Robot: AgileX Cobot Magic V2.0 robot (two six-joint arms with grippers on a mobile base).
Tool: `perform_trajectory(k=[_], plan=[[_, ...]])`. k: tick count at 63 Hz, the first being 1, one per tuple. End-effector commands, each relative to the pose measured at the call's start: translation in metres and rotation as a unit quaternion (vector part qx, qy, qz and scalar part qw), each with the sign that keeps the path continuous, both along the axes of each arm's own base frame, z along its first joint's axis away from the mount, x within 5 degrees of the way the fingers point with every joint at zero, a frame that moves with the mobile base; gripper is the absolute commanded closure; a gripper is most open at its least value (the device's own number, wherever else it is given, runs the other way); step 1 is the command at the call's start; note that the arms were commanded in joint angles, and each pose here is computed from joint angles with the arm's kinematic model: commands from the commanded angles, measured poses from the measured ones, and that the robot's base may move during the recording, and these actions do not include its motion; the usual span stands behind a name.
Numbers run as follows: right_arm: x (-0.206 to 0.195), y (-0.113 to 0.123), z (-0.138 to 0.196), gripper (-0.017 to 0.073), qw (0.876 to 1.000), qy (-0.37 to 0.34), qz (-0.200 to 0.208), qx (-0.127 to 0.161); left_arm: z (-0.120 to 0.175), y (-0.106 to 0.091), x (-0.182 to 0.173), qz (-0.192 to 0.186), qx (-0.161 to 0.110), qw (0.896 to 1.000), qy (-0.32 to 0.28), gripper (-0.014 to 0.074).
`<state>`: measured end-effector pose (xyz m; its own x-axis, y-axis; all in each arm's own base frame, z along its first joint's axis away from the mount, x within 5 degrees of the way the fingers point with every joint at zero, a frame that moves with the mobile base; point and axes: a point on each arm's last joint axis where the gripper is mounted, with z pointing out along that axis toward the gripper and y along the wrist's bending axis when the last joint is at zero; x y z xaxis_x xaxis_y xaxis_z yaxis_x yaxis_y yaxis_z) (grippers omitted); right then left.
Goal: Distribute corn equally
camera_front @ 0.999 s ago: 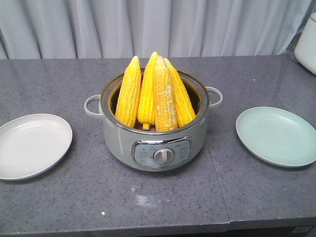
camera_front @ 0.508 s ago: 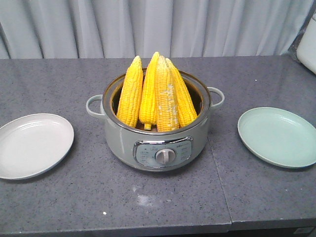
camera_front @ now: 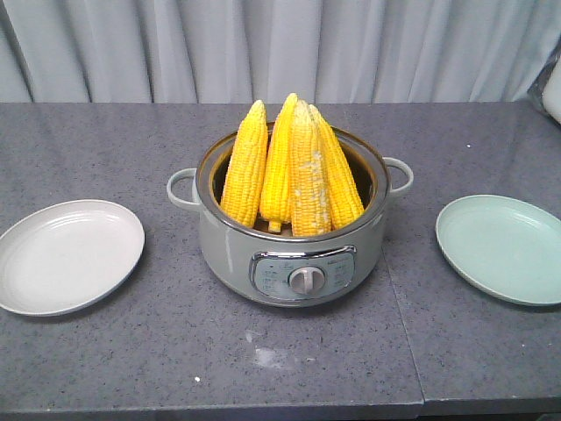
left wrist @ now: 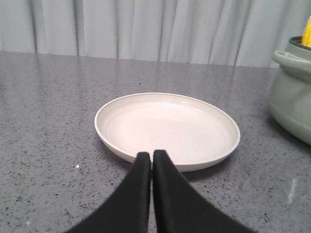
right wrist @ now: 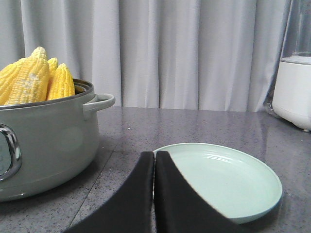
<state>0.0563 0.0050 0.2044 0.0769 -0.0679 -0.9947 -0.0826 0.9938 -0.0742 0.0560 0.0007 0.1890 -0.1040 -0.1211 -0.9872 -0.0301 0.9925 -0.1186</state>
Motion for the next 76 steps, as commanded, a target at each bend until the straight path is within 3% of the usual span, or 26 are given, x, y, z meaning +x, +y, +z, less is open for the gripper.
perform_trajectory(k=[1, 76], plan=[[-0.0006, -0.0001, 0.0015, 0.0564, 0.999, -0.036, -0.003, -0.005, 0.0148, 0.0001, -0.0016, 0.001, -0.004, 0.999, -0.054, 0.0599], [-0.0006, -0.0001, 0.0015, 0.0564, 0.999, -0.036, -0.003, -0.005, 0.0148, 0.0001, -0.0016, 0.001, -0.004, 0.999, -0.054, 0.0599]])
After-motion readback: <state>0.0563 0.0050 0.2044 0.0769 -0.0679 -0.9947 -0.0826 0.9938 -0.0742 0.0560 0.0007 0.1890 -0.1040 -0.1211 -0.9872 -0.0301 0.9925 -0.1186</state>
